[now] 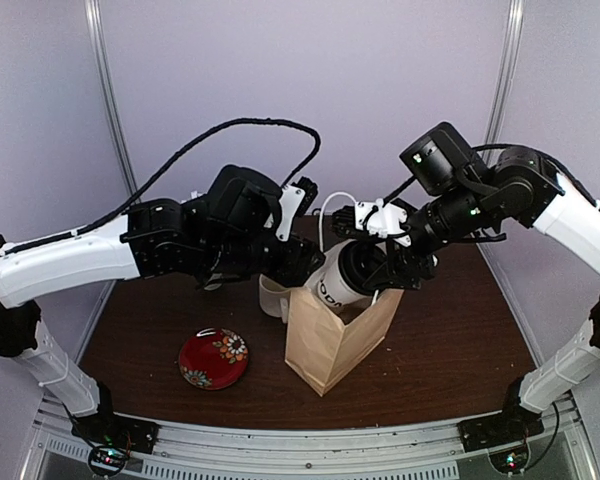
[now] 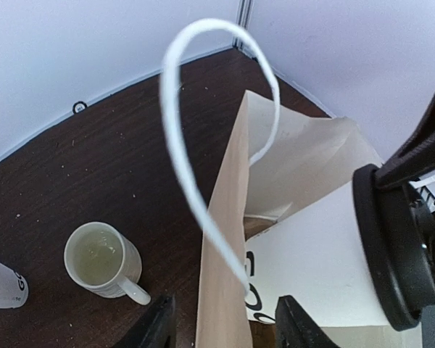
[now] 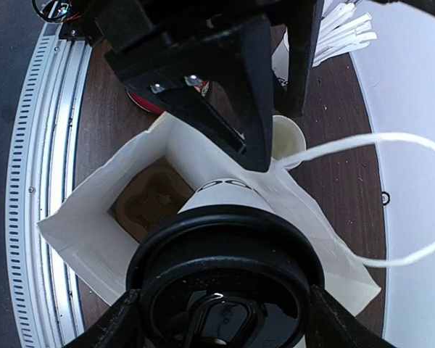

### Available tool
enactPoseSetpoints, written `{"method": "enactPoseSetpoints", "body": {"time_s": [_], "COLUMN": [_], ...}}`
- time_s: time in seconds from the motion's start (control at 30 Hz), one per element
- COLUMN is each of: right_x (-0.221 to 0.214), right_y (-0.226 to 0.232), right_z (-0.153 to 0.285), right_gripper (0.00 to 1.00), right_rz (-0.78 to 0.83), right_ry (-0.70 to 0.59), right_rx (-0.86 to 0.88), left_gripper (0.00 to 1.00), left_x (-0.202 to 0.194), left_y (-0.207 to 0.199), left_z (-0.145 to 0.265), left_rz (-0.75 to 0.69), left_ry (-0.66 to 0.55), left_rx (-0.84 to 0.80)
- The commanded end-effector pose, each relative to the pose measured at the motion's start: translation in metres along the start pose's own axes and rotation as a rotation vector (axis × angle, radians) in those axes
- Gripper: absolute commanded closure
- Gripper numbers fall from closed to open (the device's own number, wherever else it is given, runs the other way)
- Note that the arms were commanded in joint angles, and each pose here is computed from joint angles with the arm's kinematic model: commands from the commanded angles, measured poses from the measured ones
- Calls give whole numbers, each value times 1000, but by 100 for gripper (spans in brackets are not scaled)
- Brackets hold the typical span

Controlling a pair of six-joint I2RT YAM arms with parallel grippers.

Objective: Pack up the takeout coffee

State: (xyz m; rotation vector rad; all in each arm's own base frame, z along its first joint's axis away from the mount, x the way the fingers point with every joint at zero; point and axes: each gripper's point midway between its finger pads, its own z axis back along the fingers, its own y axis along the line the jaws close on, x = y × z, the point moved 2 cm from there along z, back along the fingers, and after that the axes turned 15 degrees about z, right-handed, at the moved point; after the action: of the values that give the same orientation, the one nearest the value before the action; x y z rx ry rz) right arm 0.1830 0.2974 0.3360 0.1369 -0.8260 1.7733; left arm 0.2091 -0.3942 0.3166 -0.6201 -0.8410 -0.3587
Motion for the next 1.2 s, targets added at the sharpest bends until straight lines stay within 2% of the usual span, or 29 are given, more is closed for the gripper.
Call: {"method": "enactPoseSetpoints", "body": {"time_s": [0.0,0.2,0.37,0.67,0.77,0.9,1.17], "right_x": [1,-2,-2,-1,-3,-5,-19], "right_y": [2,3,0,-15,-28,-46,-53], "right_z": [7,8,9,22,29,36,34], "right_gripper": [56,56,56,56,56,56,56], "right_rz": [-22,-23,-27,-25,-41,-67,-65], "right_ry": [-26,-17,-22,-16,-18,-20,25], "right_rx": [-3,-6,-14,-74,-111,-151,-146], "left_gripper": [53,68,74,100,100,100,100], "left_x": [1,0,1,15,16,18,32], "left_y": [1,-1,3,13,7,-2,-4], "left_z": [-9,-21,-24,-31,-34,-35,-24], "left_rz": [60,78,110,55,-5,-154,-400], "left_ry": [72,145,210,278,307,315,241], "left_rx": [-19,-63,-39,-22,-65,-133,-169]}}
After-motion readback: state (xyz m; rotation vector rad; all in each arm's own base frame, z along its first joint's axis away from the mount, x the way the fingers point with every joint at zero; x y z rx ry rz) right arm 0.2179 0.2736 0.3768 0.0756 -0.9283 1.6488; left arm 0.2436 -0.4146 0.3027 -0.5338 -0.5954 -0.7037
